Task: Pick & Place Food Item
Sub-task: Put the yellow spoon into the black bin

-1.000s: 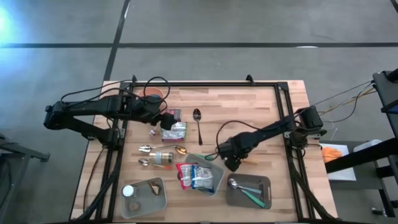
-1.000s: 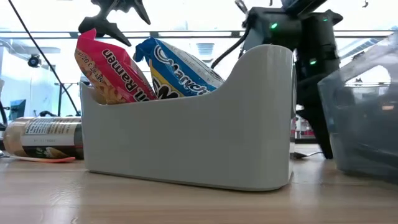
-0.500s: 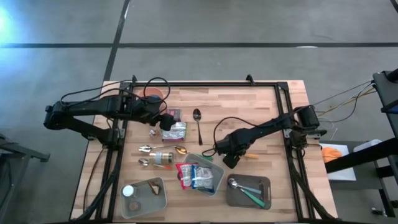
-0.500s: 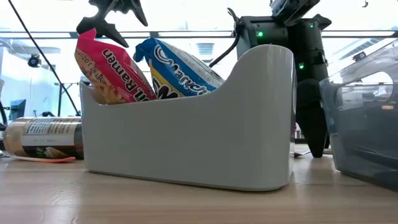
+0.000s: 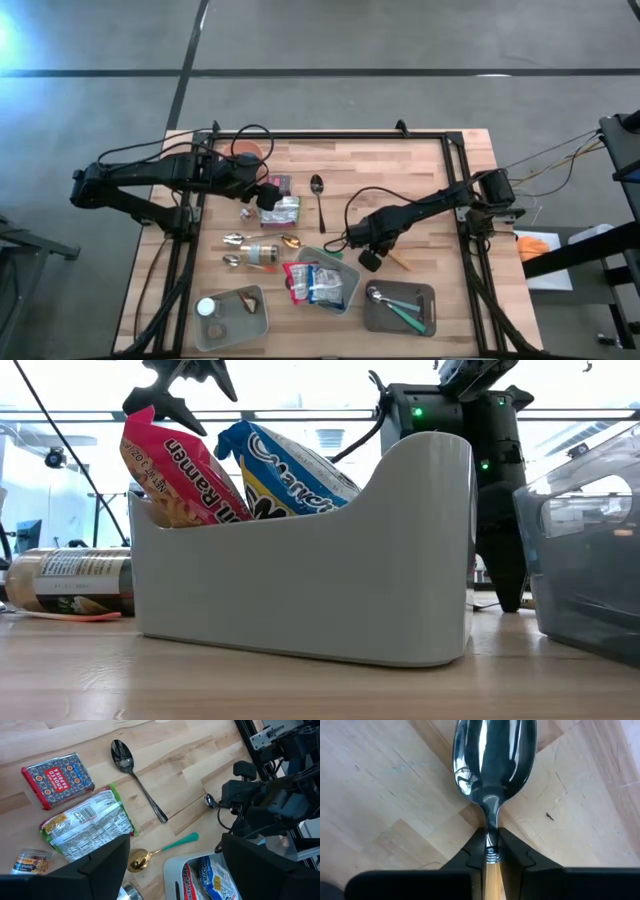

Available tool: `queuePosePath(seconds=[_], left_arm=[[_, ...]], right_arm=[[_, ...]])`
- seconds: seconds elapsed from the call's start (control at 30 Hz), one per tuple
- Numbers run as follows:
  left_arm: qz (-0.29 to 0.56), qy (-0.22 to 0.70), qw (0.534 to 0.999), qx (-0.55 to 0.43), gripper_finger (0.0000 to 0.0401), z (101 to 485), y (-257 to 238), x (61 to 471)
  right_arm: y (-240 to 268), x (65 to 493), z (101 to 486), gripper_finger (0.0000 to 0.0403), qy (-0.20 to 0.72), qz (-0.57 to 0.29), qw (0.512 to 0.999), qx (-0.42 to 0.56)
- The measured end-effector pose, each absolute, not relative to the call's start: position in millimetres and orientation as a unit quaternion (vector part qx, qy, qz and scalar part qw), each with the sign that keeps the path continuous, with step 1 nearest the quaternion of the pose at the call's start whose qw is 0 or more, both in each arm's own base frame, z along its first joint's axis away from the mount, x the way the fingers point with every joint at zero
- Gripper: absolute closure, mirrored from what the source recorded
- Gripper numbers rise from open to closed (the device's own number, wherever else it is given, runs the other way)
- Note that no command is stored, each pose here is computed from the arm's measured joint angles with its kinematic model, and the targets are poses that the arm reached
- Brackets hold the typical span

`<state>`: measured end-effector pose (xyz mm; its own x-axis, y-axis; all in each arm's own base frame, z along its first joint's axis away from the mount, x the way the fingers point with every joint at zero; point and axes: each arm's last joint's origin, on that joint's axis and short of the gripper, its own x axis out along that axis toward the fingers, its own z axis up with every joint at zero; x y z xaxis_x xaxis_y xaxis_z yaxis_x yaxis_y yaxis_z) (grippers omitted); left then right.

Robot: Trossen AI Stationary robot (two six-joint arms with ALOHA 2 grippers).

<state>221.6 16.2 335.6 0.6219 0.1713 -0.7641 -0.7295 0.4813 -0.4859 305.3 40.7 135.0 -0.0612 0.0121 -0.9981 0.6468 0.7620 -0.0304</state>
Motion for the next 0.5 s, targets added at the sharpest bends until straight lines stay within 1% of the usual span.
queuePosePath(seconds=[0.13,0.27,0.5], left_arm=[[0.281,0.331,0.794,-0.425,0.0083,335.7,16.0,221.6],[0.278,0.333,0.794,-0.426,0.0083,335.6,15.8,221.6],[0.269,0.338,0.798,-0.420,0.0083,335.9,15.4,221.2]], right_arm=[[40.8,305.4,137.3,0.0381,0.684,-0.240,0.646,0.238],[39.1,306.2,145.6,0.0382,0.670,-0.235,0.665,0.232],[41.1,297.4,184.3,0.0383,0.631,-0.210,0.702,0.256]])
